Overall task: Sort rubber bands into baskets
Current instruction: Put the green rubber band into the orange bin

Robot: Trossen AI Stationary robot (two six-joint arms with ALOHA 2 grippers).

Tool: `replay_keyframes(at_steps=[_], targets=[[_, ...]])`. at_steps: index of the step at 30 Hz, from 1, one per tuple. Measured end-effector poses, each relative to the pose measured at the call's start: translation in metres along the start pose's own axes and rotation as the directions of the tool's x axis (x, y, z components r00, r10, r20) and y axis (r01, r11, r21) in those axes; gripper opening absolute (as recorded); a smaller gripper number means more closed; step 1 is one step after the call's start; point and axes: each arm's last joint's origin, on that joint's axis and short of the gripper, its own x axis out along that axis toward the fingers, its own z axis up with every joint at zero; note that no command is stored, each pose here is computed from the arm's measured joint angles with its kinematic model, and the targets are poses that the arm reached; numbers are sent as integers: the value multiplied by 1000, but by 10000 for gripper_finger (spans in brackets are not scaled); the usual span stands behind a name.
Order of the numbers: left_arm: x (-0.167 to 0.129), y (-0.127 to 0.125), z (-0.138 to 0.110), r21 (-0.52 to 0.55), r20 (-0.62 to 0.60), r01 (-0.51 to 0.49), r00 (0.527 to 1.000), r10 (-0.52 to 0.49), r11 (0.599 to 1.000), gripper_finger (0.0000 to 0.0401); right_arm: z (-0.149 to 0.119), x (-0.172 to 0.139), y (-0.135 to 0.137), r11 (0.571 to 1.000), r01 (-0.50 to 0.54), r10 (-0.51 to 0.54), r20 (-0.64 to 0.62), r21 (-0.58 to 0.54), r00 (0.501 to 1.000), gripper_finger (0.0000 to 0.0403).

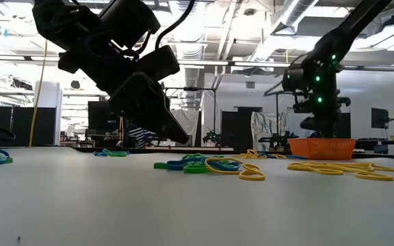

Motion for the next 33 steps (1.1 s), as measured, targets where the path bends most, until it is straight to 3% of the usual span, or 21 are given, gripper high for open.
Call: replay_keyframes(at_steps=[4, 15, 26, 33], targets=[[0, 0, 0, 0, 0, 0, 1000, 0, 1000, 185, 0, 13, 5, 1000, 9, -10, -46, -14, 999, 48], [0, 0, 0, 19, 0, -1, 1000, 1, 1000, 185, 4, 6, 5, 1000, 18, -18, 8, 5, 1000, 121], [0, 0, 0, 14, 1, -13, 1000, 13, 1000, 185, 3, -13, 2, 987, -155, 152, 75, 37, 986, 181], [0, 1, 0, 14, 1, -14, 1000, 14, 1000, 185, 2, -36, 8, 983, -186, 182, 170, 4, 968, 189]])
